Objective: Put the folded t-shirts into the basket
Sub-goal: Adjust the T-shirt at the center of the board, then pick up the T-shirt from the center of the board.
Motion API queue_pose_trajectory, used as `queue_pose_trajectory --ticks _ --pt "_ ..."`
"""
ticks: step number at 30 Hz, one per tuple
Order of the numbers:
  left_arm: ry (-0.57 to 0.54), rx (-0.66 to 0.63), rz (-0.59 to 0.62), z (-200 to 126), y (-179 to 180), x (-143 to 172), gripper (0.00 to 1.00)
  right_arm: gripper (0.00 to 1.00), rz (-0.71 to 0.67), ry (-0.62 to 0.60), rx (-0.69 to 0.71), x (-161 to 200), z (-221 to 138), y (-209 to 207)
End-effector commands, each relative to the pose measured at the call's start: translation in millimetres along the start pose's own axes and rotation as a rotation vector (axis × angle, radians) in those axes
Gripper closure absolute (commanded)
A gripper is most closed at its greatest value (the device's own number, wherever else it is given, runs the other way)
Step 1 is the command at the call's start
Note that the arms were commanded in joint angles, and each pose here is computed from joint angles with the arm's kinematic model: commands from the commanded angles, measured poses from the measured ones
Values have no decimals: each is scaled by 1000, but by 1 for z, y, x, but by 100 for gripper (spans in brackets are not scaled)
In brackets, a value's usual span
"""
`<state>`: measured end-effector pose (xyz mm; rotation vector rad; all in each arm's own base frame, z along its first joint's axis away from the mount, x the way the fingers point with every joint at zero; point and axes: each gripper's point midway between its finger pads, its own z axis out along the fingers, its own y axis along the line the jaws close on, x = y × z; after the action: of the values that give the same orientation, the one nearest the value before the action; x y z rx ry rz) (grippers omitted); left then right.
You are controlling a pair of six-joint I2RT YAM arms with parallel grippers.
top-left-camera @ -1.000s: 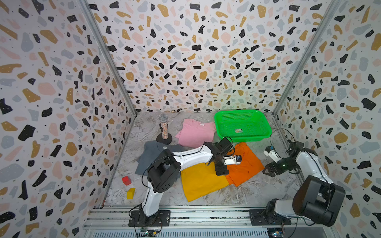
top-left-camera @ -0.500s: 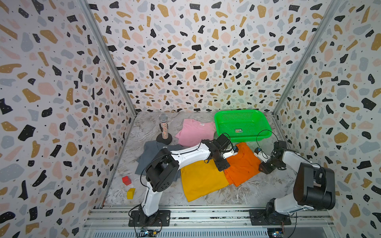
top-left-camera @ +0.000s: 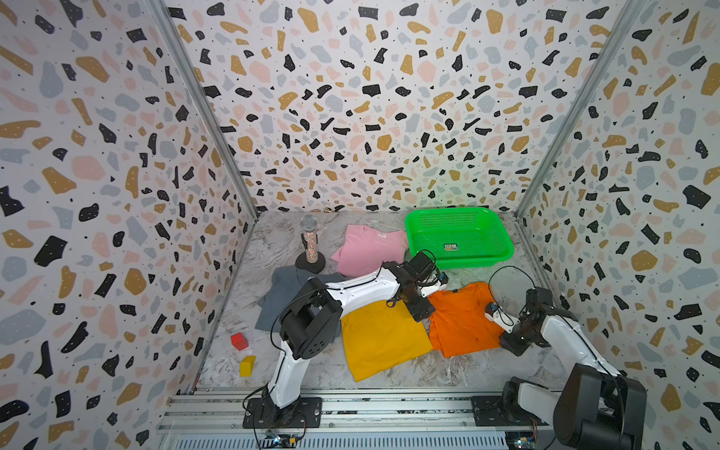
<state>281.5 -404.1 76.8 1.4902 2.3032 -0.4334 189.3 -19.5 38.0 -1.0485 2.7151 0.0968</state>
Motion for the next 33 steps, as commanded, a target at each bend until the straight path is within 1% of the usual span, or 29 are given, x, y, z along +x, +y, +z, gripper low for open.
queue_pose_trajectory --ticks 1,2,4,5,8,12,17,21,25,27,28,30,33 --pt "-34 -17 -74 6 7 -17 14 54 57 -169 -133 -44 -25 8" --pt "-39 -16 -91 8 8 -22 15 51 98 -192 -123 -55 -27 -4" --pt "-45 -16 -129 16 10 -28 15 41 208 -222 -85 -75 -28 -35" --pt "-53 -21 -143 20 12 -31 15 38 253 -230 -72 -82 -27 -47" --pt "-61 -66 -169 31 23 -37 15 29 335 -234 -41 -95 -17 -73" --pt "-68 -85 -199 42 28 -39 16 20 320 -228 -40 -110 -1 -87" --pt "-48 -68 -207 56 19 -36 20 18 300 -232 -48 -125 15 -100" --pt "-27 -38 -206 71 6 -30 27 19 293 -182 -73 -121 29 -102" --pt "-8 -5 -197 83 -10 -23 40 23 271 -142 -105 -112 40 -93" --pt "-10 5 -198 87 -14 -19 46 27 269 -133 -140 -110 45 -86" --pt "-11 6 -201 88 -14 -17 49 32 271 -134 -160 -110 46 -83" --pt "-15 7 -203 90 -14 -15 57 39 273 -146 -195 -114 45 -78" --pt "-27 9 -201 86 -14 -17 69 55 258 -162 -236 -118 43 -71"
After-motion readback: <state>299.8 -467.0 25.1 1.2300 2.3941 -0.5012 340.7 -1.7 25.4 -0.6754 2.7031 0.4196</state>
